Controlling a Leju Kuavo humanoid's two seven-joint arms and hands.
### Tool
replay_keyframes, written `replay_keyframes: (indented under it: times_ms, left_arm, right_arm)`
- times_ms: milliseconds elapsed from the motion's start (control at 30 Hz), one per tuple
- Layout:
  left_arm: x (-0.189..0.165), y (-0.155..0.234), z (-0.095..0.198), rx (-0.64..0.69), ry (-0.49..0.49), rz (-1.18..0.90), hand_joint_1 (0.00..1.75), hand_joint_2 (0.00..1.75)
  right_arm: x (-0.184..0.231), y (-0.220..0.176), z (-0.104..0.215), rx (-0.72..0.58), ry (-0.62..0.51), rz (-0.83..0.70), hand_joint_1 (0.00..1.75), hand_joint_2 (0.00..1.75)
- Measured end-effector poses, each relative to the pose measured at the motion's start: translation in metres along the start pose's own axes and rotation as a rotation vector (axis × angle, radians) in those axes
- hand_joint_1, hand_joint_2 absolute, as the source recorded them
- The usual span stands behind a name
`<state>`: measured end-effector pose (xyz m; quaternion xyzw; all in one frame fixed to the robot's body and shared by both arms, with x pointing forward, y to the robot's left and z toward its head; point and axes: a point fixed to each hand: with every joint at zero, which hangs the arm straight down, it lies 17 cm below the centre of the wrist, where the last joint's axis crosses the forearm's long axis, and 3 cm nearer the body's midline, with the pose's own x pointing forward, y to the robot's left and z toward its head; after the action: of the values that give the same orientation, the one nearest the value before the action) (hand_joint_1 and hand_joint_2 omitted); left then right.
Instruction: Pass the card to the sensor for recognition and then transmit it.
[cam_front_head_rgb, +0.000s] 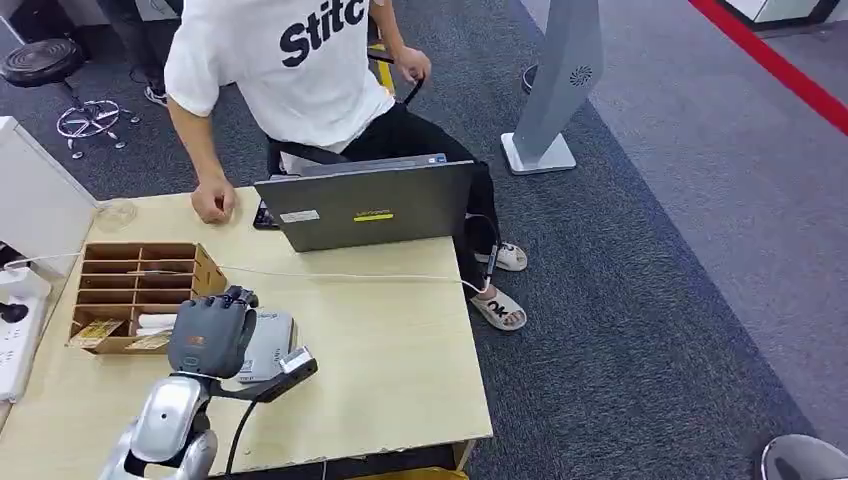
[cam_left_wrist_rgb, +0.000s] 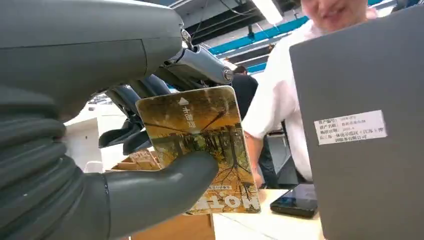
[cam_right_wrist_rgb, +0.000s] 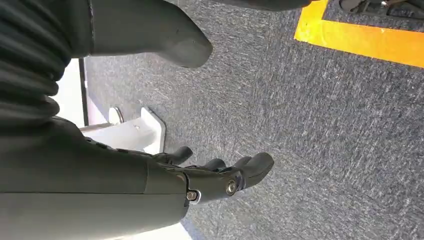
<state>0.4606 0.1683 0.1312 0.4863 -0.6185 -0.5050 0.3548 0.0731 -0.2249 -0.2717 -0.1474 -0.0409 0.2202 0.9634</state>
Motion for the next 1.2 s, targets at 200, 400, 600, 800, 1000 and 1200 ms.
replay_keyframes:
  times_ms: [200, 400, 600, 800, 1000, 1200]
  left_arm:
    - [0.001, -0.015, 0.003, -0.044, 0.002, -0.008, 1.75, 1.75]
    - [0.008, -0.041, 0.012, -0.106, -0.009, -0.006, 1.75, 1.75]
    - [0.014, -0.058, 0.018, -0.150, -0.012, 0.002, 1.75, 1.75]
    - [0.018, -0.071, 0.024, -0.183, -0.011, 0.009, 1.75, 1.75]
    - [0.018, -0.076, 0.025, -0.188, -0.010, 0.011, 1.75, 1.75]
    - [0.016, -0.078, 0.025, -0.177, -0.008, 0.009, 1.75, 1.75]
  right_arm:
    - [0.000, 0.001, 0.000, 0.002, 0.002, 0.001, 0.00, 1.75]
    - [-0.001, 0.001, 0.000, 0.004, 0.002, 0.003, 0.00, 1.75]
    - [-0.001, 0.001, 0.000, 0.005, 0.004, -0.002, 0.00, 1.75]
    - [0.000, 0.000, 0.000, 0.002, 0.002, 0.002, 0.00, 1.75]
    - [-0.001, 0.001, 0.000, 0.003, 0.003, -0.003, 0.00, 1.75]
    - [0.000, 0.000, 0.000, 0.000, -0.001, 0.002, 0.00, 1.75]
